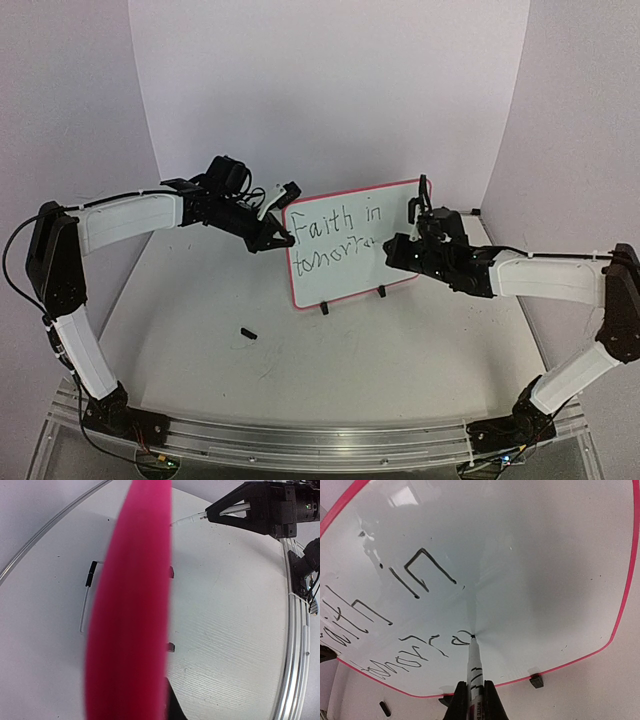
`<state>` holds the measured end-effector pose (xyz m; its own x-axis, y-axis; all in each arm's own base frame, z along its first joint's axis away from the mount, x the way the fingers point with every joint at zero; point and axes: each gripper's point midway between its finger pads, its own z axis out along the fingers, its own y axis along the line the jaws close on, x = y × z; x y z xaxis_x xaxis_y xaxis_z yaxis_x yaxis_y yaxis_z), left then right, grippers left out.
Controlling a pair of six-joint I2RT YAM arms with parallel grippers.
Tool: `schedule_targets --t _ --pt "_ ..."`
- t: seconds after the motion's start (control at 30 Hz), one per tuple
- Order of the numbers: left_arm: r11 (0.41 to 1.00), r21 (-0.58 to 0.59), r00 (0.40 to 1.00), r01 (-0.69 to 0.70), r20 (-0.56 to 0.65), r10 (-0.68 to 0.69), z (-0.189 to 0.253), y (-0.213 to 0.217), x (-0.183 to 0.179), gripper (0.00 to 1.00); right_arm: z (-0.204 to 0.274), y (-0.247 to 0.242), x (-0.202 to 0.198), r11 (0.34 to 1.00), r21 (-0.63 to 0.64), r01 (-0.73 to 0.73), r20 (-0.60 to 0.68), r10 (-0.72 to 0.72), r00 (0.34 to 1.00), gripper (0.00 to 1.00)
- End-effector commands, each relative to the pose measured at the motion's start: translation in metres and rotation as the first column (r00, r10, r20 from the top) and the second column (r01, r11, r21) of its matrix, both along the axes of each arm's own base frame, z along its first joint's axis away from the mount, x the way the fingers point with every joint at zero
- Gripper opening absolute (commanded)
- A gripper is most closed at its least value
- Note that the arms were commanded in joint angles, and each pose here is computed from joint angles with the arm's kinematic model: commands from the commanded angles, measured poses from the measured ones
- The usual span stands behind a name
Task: Write a sentence on the whiteboard
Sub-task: Write on the whiteboard with the whiteboard marker without the cap.
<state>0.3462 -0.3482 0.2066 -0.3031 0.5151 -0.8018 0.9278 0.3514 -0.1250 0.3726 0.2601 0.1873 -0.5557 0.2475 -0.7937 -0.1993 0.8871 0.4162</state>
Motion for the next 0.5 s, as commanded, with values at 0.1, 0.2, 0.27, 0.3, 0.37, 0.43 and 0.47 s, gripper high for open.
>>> schedule_targets --t 0.1,0.2,0.27,0.3,0.37,0.43,0.47 --pt "0.992 0.125 1.000 -0.017 -0.018 0.020 -0.030 0.013 -0.002 0.00 -0.012 -0.011 0.003 0.997 -0.032 0.065 -0.037 -0.066 0.997 0.00" --pt "0.992 0.124 1.000 -0.018 -0.015 0.020 -0.029 0.013 -0.002 0.00 -0.015 -0.012 0.002 0.997 -0.035 0.068 -0.044 -0.069 0.997 0.00" --pt "0.992 0.123 1.000 -0.017 -0.015 0.019 -0.029 0.013 -0.002 0.00 -0.010 -0.012 0.003 0.997 -0.033 0.069 -0.032 -0.071 0.997 0.00" --pt "0.992 0.122 1.000 -0.017 -0.014 0.019 -0.029 0.012 -0.002 0.00 -0.006 -0.012 0.004 0.997 -0.032 0.071 -0.023 -0.072 0.997 0.00" --pt "0.992 0.123 1.000 -0.017 -0.014 0.018 -0.028 0.012 -0.002 0.00 0.002 -0.011 0.007 0.997 -0.033 0.071 -0.001 -0.071 0.997 0.00" --pt "0.992 0.123 1.000 -0.017 -0.013 0.019 -0.028 0.013 -0.003 0.00 0.011 -0.010 0.009 0.997 -0.031 0.069 0.018 -0.068 0.998 0.00" --pt "0.992 0.123 1.000 -0.018 -0.013 0.019 -0.028 0.013 -0.002 0.00 0.015 -0.009 0.010 0.997 -0.029 0.068 0.027 -0.067 0.997 0.00"
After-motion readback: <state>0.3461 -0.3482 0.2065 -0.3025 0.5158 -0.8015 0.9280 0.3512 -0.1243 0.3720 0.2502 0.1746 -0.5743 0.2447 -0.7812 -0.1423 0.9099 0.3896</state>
